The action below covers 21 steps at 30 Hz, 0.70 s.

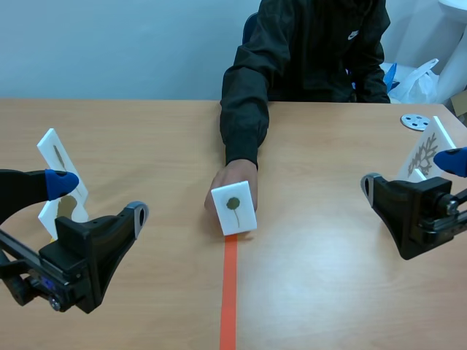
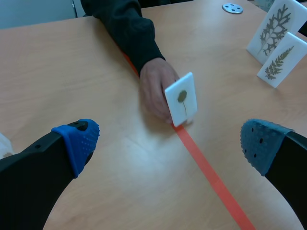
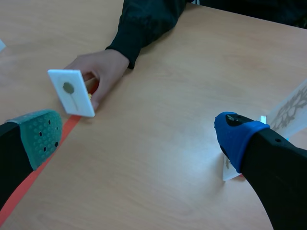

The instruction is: Sort the leaf by its shape. The table is split by an orange tape line. A compound leaf with several leaflets goes to the left side, a simple leaf with one blade goes to the right side. Return to the home posture when a red brick is placed on the table.

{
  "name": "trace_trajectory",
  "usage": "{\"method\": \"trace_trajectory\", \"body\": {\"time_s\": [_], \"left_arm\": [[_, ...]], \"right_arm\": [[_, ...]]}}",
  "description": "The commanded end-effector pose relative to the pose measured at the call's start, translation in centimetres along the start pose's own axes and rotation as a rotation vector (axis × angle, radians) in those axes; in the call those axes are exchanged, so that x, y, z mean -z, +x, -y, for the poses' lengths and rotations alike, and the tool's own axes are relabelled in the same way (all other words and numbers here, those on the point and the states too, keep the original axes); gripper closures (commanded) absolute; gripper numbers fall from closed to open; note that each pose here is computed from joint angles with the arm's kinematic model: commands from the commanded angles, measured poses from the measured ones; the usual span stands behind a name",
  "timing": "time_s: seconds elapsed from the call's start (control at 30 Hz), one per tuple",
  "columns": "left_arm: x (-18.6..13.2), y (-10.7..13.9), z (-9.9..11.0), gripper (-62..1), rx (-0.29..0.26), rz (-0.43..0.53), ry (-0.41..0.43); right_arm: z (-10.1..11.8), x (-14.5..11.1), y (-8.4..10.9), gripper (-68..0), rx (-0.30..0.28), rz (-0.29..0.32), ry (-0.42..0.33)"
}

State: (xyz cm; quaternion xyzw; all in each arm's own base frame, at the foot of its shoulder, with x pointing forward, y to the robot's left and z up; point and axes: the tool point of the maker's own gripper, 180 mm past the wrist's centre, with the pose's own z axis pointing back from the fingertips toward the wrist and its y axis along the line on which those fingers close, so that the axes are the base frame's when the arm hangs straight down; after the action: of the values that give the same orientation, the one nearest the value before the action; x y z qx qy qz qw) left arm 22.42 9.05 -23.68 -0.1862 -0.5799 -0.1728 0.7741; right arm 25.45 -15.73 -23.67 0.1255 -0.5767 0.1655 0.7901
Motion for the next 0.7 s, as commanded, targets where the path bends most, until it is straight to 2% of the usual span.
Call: {"method": "trace_trajectory", "body": {"time_s": [0.0, 0.5, 0.67], "left_arm": [[0.08, 0.93, 0.18, -62.3, -0.002, 0.035, -0.006], [0.08, 0.87, 0.34, -62.3, 0.003, 0.032, -0.015], [0.06, 0.76, 1.10, -62.3, 0.015, 0.027, -0.057]], "right_arm": [[0.47, -0.02, 0.93, -67.9, -0.011, 0.032, -0.004], [0.48, -0.01, 0.90, -67.9, -0.012, 0.031, -0.004], [0.48, -0.01, 0.90, -67.9, -0.012, 0.031, -0.004]]}}
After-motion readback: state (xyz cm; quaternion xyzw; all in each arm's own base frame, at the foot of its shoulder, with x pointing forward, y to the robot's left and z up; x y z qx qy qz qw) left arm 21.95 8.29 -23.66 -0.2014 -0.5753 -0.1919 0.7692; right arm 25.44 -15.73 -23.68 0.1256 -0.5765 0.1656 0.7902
